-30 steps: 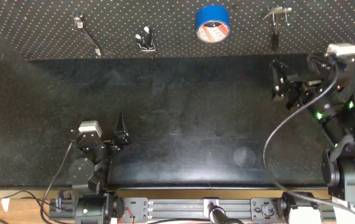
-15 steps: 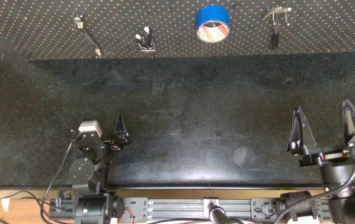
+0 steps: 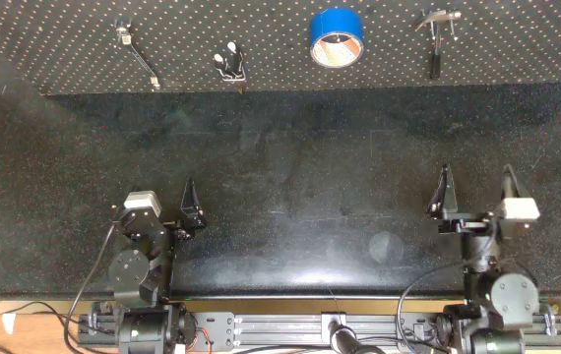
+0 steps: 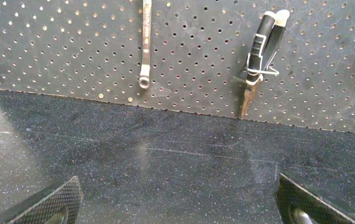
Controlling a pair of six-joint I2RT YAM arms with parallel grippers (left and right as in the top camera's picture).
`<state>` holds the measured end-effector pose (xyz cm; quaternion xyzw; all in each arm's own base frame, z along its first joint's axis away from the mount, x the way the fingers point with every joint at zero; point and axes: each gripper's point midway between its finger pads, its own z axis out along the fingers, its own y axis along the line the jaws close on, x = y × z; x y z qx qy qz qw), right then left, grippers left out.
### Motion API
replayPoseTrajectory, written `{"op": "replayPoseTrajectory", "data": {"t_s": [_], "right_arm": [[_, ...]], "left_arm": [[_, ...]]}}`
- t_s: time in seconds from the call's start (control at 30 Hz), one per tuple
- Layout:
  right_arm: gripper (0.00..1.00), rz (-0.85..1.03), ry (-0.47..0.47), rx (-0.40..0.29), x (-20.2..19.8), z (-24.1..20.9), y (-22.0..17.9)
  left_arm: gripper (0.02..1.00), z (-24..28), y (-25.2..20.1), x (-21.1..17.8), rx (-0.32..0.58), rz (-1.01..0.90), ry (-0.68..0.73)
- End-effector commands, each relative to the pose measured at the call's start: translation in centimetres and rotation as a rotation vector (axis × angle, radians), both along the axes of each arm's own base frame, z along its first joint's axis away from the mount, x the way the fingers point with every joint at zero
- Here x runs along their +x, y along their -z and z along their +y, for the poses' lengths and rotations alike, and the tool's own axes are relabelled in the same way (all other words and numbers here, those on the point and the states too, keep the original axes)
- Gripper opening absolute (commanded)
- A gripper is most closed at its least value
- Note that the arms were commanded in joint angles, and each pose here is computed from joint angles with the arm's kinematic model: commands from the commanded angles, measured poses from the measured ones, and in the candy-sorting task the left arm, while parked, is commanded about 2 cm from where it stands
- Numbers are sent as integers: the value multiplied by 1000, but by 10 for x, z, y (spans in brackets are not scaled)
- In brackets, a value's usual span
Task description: Place Tools Onto Pegboard
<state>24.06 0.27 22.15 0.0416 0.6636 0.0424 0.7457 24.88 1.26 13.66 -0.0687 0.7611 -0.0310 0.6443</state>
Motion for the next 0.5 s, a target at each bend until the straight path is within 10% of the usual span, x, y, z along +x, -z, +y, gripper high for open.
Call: {"op": "replayPoseTrajectory", "data": {"t_s": [0.03, 0.27, 0.5], "right_arm": [[972, 97, 66, -12, 6, -13, 42], [972, 183, 163, -86, 3, -33, 62], [974, 193, 61, -218, 5, -19, 64]], "left_arm": [[998, 1, 3, 0, -8, 4, -6], [996, 1, 3, 0, -8, 4, -7], [996, 1, 3, 0, -8, 4, -6]]}}
